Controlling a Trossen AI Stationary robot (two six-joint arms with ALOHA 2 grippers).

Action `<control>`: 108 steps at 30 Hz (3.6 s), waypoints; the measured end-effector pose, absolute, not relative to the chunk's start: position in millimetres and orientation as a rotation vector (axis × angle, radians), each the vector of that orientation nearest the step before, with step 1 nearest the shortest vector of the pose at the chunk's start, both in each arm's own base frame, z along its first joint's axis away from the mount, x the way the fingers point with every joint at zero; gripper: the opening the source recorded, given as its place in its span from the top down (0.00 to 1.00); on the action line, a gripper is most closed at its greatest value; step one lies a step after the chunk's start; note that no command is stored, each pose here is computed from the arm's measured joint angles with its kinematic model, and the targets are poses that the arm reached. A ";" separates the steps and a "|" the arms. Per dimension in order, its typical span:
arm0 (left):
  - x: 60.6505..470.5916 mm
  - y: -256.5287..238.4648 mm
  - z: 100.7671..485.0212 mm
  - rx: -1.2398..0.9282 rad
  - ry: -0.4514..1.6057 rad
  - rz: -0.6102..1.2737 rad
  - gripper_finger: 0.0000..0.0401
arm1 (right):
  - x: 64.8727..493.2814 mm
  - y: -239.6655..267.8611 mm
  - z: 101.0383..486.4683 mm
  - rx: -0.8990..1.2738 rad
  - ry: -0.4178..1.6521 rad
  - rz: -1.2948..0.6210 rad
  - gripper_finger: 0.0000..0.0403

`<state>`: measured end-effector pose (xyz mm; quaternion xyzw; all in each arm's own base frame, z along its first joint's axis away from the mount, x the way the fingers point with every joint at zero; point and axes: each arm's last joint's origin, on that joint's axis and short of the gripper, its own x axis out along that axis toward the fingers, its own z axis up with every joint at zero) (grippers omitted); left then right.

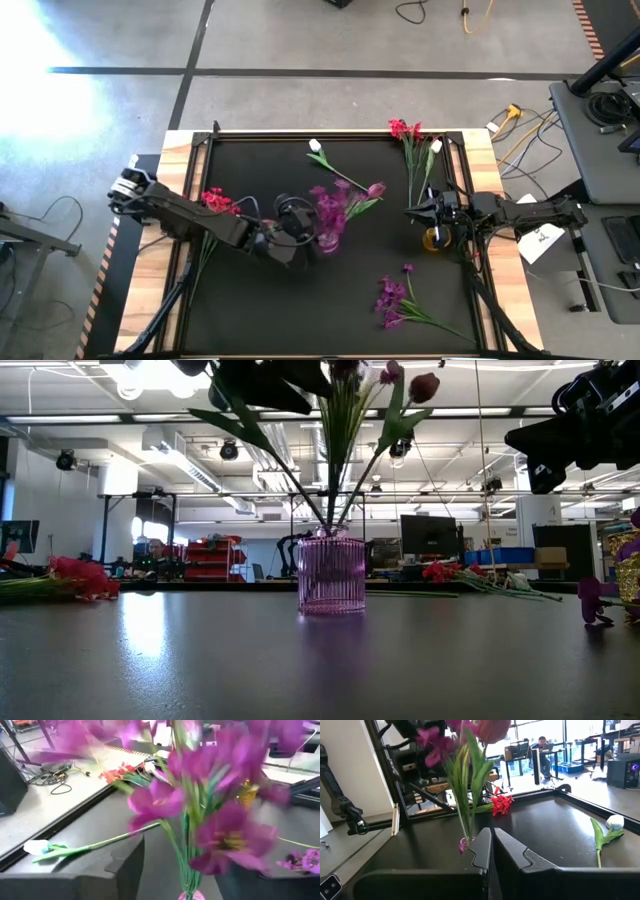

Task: Sort flowers into vase by color
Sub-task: Put the left violet flowers into the violet vase, then put the violet flowers into the violet vase

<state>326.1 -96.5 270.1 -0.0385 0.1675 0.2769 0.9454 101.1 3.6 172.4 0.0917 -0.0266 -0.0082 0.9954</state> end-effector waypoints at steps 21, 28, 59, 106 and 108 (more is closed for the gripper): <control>273.2 -102.5 352.6 -0.036 0.171 0.438 0.43 | 101.1 3.6 172.5 0.184 -0.053 -0.016 0.97; 275.9 -103.2 335.7 -0.026 0.204 0.470 0.43 | 101.1 3.6 172.4 0.184 -0.053 -0.016 0.97; 245.1 -134.2 350.0 0.008 0.221 0.412 0.43 | 164.2 66.5 249.9 0.320 0.224 0.255 0.97; 124.0 -162.2 262.7 -0.062 0.483 0.359 0.43 | 226.5 244.2 137.3 0.198 1.649 -0.233 0.69; 123.7 -161.8 251.9 -0.096 0.480 0.375 0.43 | 228.1 243.4 136.9 0.201 1.640 -0.238 0.77</control>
